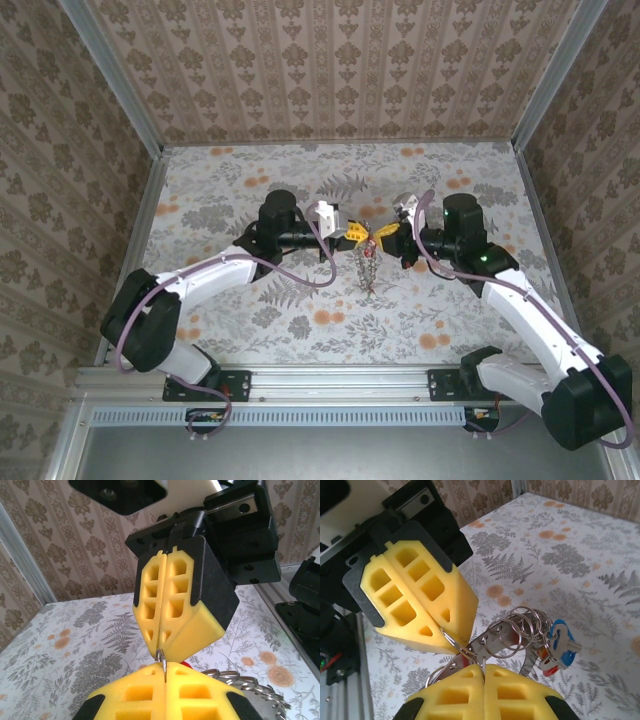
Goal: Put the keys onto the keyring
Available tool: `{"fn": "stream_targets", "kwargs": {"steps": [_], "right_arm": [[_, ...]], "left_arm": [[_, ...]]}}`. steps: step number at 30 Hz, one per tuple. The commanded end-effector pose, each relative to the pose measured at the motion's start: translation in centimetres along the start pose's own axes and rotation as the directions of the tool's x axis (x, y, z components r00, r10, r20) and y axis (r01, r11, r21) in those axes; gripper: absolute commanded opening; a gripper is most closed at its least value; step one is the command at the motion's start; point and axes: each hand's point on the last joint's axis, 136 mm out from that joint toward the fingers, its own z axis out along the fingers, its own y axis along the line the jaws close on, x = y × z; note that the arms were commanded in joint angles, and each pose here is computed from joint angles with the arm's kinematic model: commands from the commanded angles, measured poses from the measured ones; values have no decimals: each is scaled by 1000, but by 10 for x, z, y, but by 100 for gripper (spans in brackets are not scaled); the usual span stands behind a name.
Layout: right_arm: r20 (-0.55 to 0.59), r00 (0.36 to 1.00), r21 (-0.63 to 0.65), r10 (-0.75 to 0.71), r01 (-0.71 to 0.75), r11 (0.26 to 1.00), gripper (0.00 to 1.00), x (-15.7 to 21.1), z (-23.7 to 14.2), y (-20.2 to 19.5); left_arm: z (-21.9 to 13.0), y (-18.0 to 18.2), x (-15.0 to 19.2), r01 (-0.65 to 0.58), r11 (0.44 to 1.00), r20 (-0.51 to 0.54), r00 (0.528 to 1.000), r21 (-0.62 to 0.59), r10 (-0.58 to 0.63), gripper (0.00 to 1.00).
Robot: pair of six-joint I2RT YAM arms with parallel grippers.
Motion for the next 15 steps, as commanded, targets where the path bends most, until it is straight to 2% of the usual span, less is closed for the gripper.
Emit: {"fn": "stream_targets", "kwargs": {"steps": [1, 9, 15], "right_arm": [[2, 988, -18, 156, -156, 988, 0, 0, 4, -10], [3, 929, -110, 369, -366, 924, 1, -3, 13, -20], [-38, 872, -134, 489, -489, 862, 8, 2, 22, -27]], "left_arm": [[0, -3, -36, -100, 995, 133, 986, 5, 99, 0], [1, 3, -30, -108, 993, 152, 982, -38, 113, 0], [1, 5, -27, -103, 993, 162, 981, -56, 111, 0]]}}
